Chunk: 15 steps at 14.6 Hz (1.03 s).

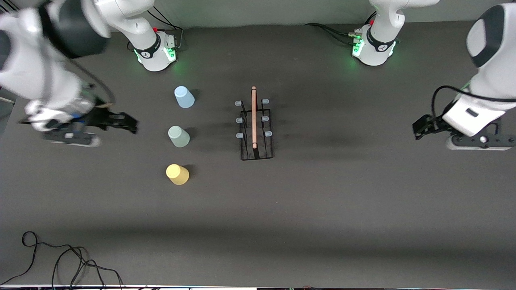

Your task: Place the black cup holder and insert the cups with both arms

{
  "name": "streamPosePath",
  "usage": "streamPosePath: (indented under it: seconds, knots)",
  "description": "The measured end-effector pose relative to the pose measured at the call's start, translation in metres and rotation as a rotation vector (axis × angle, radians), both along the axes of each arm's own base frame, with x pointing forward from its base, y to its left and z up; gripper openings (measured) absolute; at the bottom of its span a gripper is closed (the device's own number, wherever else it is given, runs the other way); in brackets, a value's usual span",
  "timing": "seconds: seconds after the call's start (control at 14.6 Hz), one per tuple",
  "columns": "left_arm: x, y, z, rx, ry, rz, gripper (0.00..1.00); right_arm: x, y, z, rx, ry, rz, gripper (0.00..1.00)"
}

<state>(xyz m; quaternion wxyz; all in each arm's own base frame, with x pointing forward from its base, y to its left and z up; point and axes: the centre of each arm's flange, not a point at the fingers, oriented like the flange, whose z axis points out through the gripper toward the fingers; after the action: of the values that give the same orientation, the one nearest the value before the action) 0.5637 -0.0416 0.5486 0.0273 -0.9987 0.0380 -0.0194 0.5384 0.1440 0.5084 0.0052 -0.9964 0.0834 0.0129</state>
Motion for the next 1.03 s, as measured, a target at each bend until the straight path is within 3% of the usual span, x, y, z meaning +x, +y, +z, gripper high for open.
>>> streamPosePath:
  seconds: [0.41,0.82,1.03]
  knots:
    - [-0.006,0.041,0.012,0.003,-0.002,-0.031,1.0,-0.049,0.004,-0.123,0.001,0.004,0.01,1.0]
    - [-0.005,0.036,0.008,0.001,0.006,-0.038,1.0,-0.088,0.003,-0.199,-0.009,0.02,0.028,1.0]
    - [-0.004,0.035,0.006,0.001,0.009,-0.041,1.0,-0.098,0.006,-0.233,-0.011,0.003,0.041,1.0]
